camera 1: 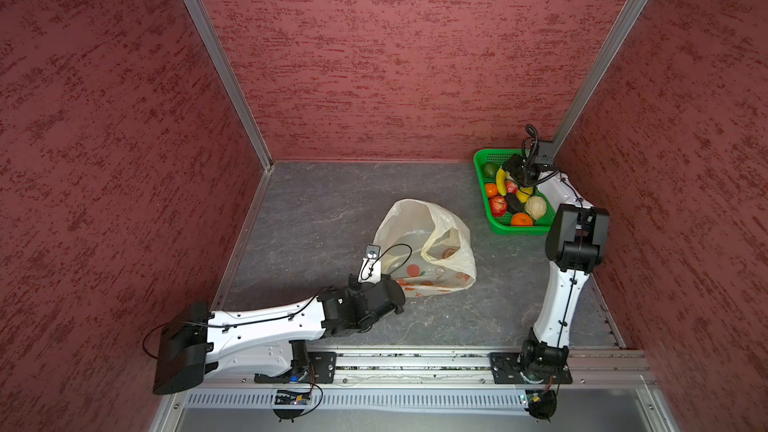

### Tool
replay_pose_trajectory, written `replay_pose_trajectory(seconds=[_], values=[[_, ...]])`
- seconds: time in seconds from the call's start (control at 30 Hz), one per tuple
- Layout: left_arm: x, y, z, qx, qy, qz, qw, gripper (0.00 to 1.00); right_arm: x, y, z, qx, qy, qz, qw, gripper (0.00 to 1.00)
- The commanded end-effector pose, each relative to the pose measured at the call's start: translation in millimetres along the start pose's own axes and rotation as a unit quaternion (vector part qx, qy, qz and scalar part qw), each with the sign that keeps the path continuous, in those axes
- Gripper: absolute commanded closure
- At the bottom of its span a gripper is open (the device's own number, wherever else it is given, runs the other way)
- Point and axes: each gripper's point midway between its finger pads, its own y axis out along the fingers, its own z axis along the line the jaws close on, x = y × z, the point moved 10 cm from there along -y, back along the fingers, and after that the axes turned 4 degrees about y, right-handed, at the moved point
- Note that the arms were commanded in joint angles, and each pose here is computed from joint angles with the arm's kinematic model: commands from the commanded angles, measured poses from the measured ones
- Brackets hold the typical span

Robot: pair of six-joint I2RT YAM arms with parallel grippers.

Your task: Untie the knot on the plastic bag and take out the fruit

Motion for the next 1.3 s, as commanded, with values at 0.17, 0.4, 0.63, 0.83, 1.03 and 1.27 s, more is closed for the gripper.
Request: replay_pose_trajectory(seconds=[0.17,0.4,0.63,0.83,1.03,1.27], values=[[17.0,7.4,1.3,0.004,-0.020,-0.028,0.999,1.00,-21.5,-73.6,24.8,0.043,-0.012,-0.001,0.999,0.33],[34.0,29.7,7.0,-0.003,-0.038,-0.043,0.998,1.00,-86.8,-139.8,19.4,0.074,-0.017,0.043,0.996,0.32],[52.0,69.3,11.6,-0.005,-0.046,-0.046,0.998,1.00,-133.8,-206.6,2.2,0.086,-0.014,0.068,0.994,0.32],[71.6,114.8,24.1,0.006,-0.053,-0.053,0.997,1.00,-175.9,-233.3,-27.5,0.085,0.015,0.095,0.992,0.31],[105.9,157.9,39.1,0.018,-0.055,-0.073,0.996,1.00,-194.8,-254.3,-42.4,0.074,0.020,0.102,0.992,0.31],[129.9,193.4,45.2,0.008,-0.053,-0.074,0.996,1.00,-200.5,-261.6,-46.7,0.070,0.013,0.106,0.992,0.30]])
